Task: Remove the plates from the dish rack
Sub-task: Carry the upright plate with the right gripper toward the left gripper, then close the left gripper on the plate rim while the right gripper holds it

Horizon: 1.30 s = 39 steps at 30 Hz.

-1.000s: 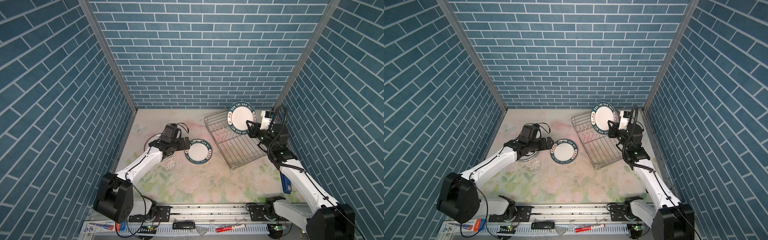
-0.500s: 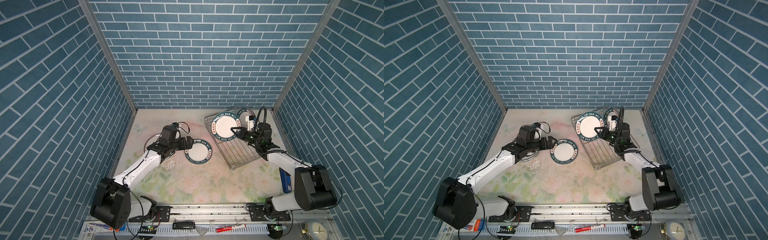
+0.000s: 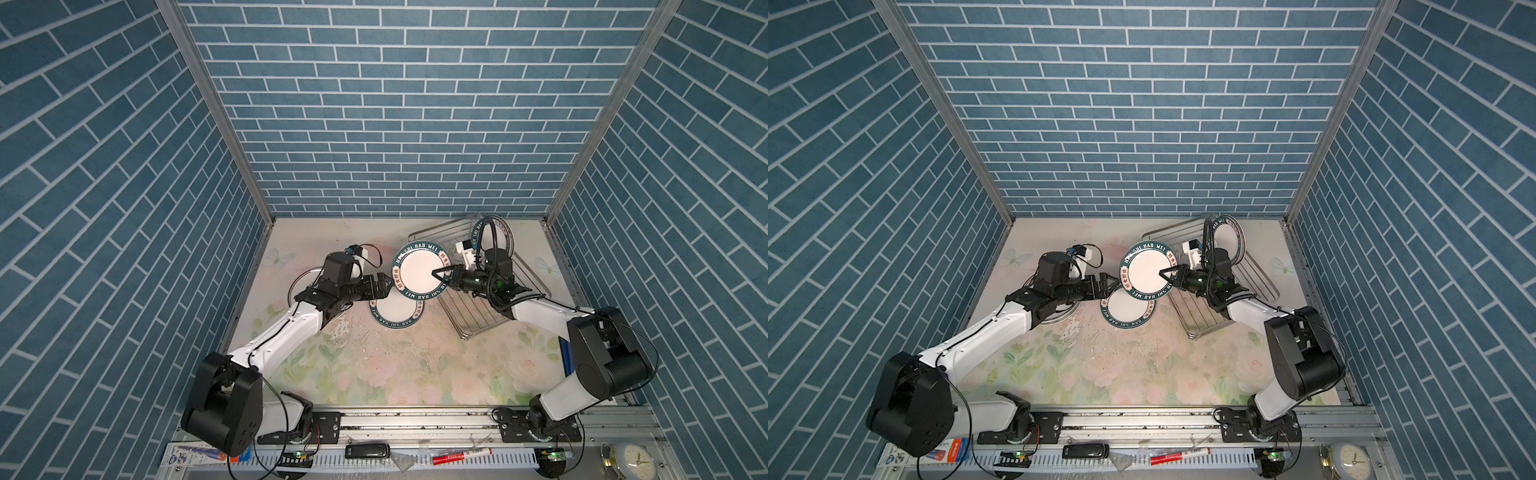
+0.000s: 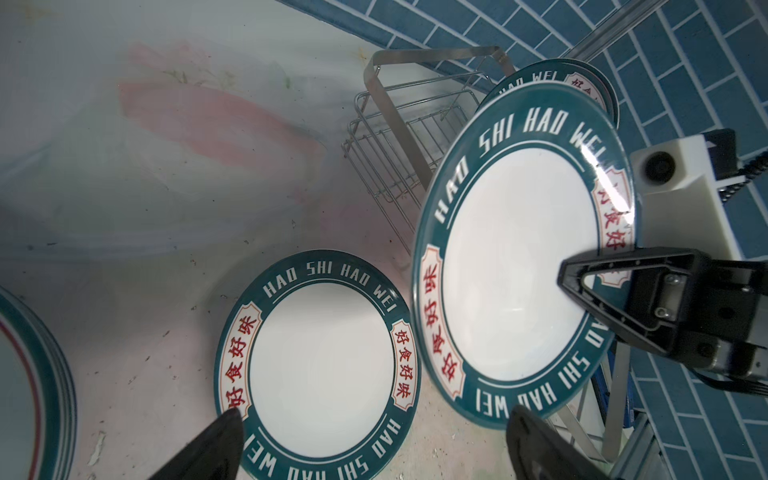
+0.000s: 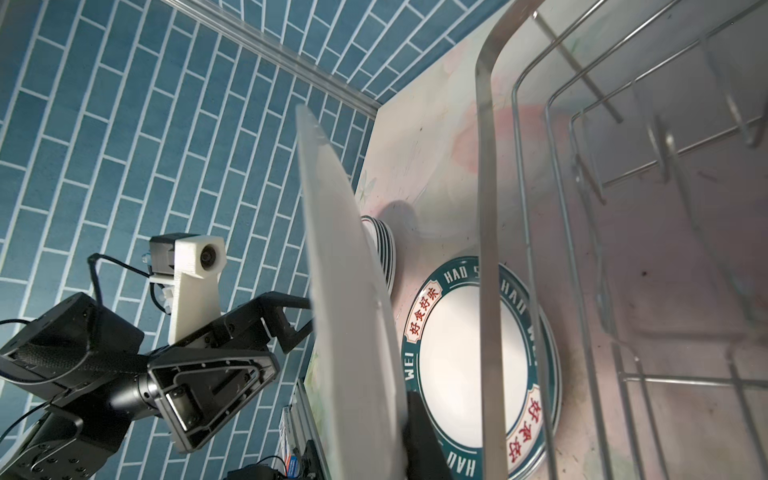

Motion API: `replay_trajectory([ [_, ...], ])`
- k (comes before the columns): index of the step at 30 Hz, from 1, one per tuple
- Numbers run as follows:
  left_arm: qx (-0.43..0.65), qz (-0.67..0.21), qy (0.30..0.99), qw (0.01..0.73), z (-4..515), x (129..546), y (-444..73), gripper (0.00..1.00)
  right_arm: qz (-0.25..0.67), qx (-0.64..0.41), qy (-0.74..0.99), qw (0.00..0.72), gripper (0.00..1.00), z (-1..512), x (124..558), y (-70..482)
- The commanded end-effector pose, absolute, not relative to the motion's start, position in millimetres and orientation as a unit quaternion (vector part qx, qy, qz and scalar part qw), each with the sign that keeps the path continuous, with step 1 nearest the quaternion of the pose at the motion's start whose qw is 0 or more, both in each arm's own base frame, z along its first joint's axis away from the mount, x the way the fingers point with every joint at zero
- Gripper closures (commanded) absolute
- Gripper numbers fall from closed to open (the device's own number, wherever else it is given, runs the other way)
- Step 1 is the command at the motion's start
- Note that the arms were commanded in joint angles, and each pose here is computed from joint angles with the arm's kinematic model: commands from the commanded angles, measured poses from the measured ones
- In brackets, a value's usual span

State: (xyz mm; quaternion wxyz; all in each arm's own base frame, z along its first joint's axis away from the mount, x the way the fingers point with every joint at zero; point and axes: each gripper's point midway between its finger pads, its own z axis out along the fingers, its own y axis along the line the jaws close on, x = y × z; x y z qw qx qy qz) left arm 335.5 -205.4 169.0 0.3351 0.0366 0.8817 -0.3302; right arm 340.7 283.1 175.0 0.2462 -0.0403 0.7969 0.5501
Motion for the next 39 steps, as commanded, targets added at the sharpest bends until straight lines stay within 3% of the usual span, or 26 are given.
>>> replay_trajectory([
  [1, 0.044, -0.352, 0.876, 0.327, 167.1, 334.8, -213.3, 0.01, 0.587, -0.059, 0.763, 0.262, 1.00, 212.5, 344.4, 299.2],
  [9, 0.048, -0.374, 0.870, 0.317, 165.4, 335.3, -221.5, 0.03, 0.621, -0.067, 0.748, 0.224, 1.00, 207.5, 336.5, 324.1],
  [29, 0.054, -0.425, 0.851, 0.303, 166.9, 337.0, -234.8, 0.47, 0.625, -0.081, 0.748, 0.207, 0.93, 200.4, 326.9, 336.8],
  [39, 0.060, -0.467, 0.831, 0.297, 176.3, 334.7, -243.6, 0.58, 0.628, -0.090, 0.746, 0.205, 0.86, 199.6, 324.7, 338.9],
])
